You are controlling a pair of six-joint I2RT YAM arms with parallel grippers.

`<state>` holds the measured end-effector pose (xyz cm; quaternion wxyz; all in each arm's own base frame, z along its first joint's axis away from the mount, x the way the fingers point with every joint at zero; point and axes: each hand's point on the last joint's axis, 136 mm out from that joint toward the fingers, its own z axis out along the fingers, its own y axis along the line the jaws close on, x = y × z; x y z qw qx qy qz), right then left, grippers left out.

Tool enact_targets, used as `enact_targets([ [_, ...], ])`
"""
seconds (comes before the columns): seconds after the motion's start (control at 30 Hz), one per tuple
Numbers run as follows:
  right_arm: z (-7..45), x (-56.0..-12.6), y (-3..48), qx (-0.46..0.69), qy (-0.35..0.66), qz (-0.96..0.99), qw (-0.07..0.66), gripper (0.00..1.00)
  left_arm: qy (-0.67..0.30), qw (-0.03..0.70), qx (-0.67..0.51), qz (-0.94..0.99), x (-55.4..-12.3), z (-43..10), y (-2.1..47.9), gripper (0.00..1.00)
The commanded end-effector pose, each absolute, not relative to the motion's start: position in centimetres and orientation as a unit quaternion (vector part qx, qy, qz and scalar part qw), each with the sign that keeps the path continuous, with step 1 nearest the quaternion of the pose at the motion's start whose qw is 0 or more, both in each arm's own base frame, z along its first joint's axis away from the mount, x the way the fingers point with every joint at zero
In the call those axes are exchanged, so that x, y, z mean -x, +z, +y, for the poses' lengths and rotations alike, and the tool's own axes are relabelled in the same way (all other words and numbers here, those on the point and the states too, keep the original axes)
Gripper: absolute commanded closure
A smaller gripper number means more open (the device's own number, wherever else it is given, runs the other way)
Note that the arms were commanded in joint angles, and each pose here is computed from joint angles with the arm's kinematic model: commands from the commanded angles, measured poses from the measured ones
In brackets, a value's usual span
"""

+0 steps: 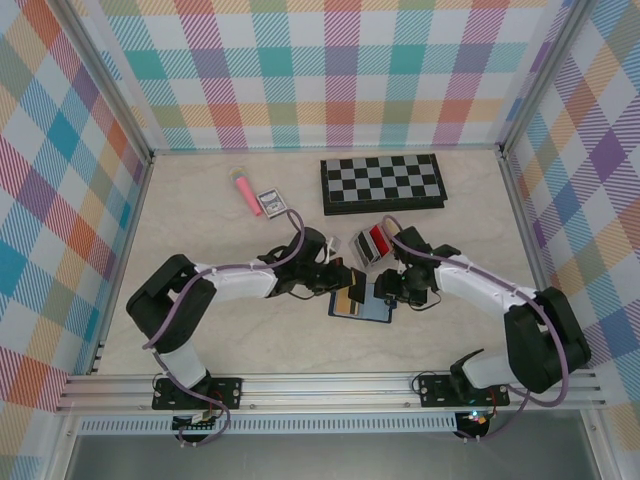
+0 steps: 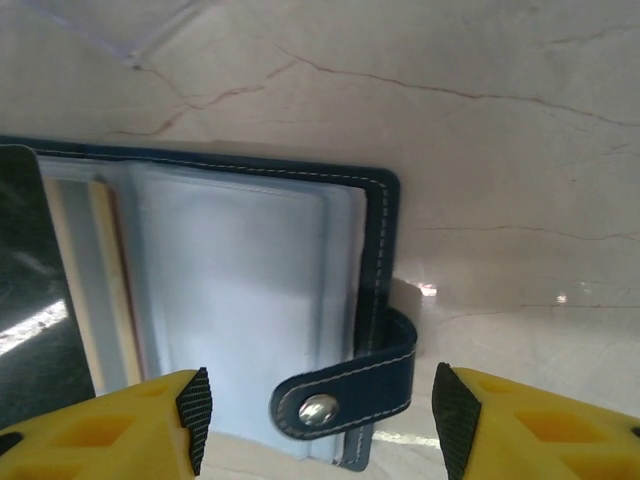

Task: Put the credit cards into the card holder
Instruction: Insert the credit card into the card slot.

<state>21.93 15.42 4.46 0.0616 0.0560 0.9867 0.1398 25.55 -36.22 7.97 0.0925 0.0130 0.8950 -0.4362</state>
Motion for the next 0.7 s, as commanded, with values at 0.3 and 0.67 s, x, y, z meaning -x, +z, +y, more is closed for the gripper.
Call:
enact_targets([
  [0.3, 15.3, -21.9, 2.6, -0.074, 0.126, 0.988, 0.045, 0.40, -0.403, 0.086, -0.029, 0.911, -24.9, -36.1, 4.8, 1.00],
  [0.67, 14.1, -21.1, 1.3, -0.079, 0.085, 0.993, 0.020, 0.60, -0.422, 0.070, -0.041, 0.903, -24.3, -36.9, 4.7, 1.00],
])
